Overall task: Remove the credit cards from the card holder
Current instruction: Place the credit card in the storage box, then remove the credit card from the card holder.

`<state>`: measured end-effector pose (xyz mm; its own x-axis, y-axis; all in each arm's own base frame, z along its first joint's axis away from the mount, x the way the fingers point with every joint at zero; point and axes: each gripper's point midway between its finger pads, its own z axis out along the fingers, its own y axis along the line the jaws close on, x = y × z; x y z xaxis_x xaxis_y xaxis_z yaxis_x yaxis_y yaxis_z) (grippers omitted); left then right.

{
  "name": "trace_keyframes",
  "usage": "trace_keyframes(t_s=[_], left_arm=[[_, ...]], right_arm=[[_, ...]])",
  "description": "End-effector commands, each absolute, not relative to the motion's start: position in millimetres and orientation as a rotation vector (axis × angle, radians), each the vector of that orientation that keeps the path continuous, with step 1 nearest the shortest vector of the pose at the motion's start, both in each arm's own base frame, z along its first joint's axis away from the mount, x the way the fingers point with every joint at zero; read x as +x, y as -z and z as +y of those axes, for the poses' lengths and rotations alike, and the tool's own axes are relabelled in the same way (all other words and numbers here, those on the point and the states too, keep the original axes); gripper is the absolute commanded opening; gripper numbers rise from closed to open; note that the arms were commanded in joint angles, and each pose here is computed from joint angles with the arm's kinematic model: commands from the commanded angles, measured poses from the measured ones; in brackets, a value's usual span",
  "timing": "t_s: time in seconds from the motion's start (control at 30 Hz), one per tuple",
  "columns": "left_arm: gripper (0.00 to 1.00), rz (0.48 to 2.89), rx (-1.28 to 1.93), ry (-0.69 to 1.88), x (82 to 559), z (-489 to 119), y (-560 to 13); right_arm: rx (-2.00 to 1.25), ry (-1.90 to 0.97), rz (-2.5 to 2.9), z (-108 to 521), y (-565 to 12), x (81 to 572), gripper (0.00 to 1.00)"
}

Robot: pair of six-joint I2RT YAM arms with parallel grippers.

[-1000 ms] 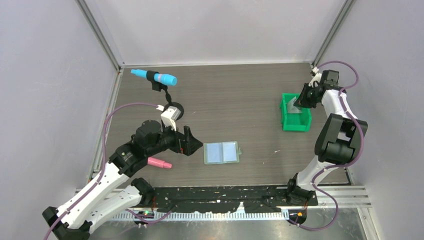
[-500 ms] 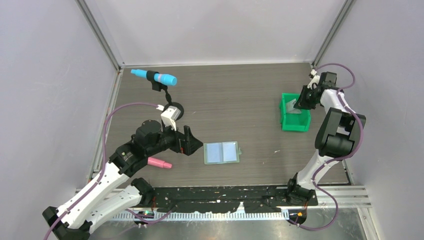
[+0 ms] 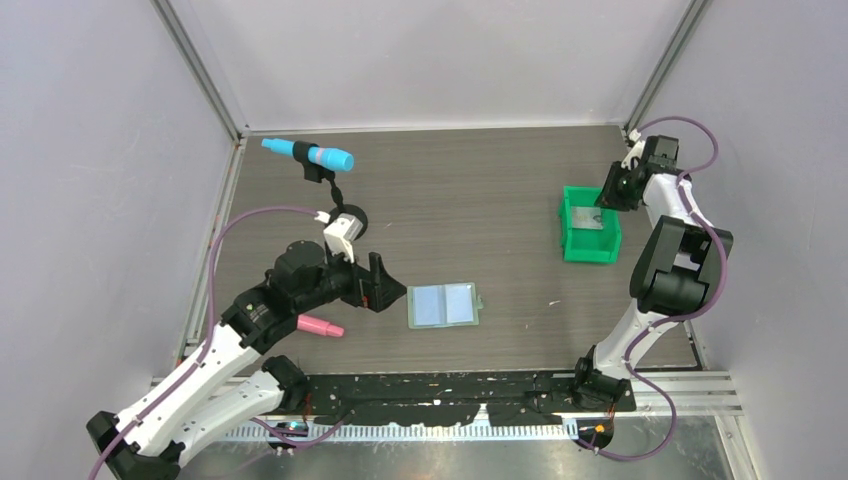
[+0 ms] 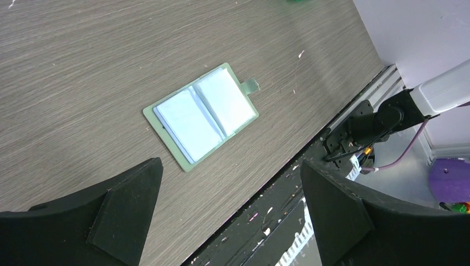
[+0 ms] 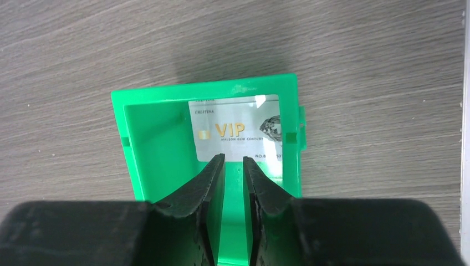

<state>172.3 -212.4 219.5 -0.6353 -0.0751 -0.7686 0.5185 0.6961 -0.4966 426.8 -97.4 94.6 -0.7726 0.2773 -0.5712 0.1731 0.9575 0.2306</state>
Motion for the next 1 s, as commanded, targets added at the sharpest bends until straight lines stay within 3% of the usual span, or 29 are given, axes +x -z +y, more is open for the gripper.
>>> trace_keyframes(t_s=[0.0, 0.27, 0.47, 0.8, 0.97], left_arm=[[1.00, 2.048, 0.344, 0.979, 175, -221, -224], [1.00, 2.136, 0.315, 0.972, 177, -225, -203], [1.00, 2.250, 0.268, 0.900, 181, -222, -173], [1.00, 2.285, 0.229, 0.611, 194, -183, -169], [1.00, 2.264, 0.227, 0.507, 195, -165, -184]], right_arm=[[0.362, -0.155, 2.389, -111, -119, 445, 0.27], [0.424, -0.183, 2.346, -95, -149, 444, 0.28], [0.422, -0.242, 2.303, -46, -177, 430, 0.28], [0.309, -0.290, 2.201, 57, -208, 374, 0.41], [0.222, -0.351, 2.161, 123, -196, 328, 0.50]])
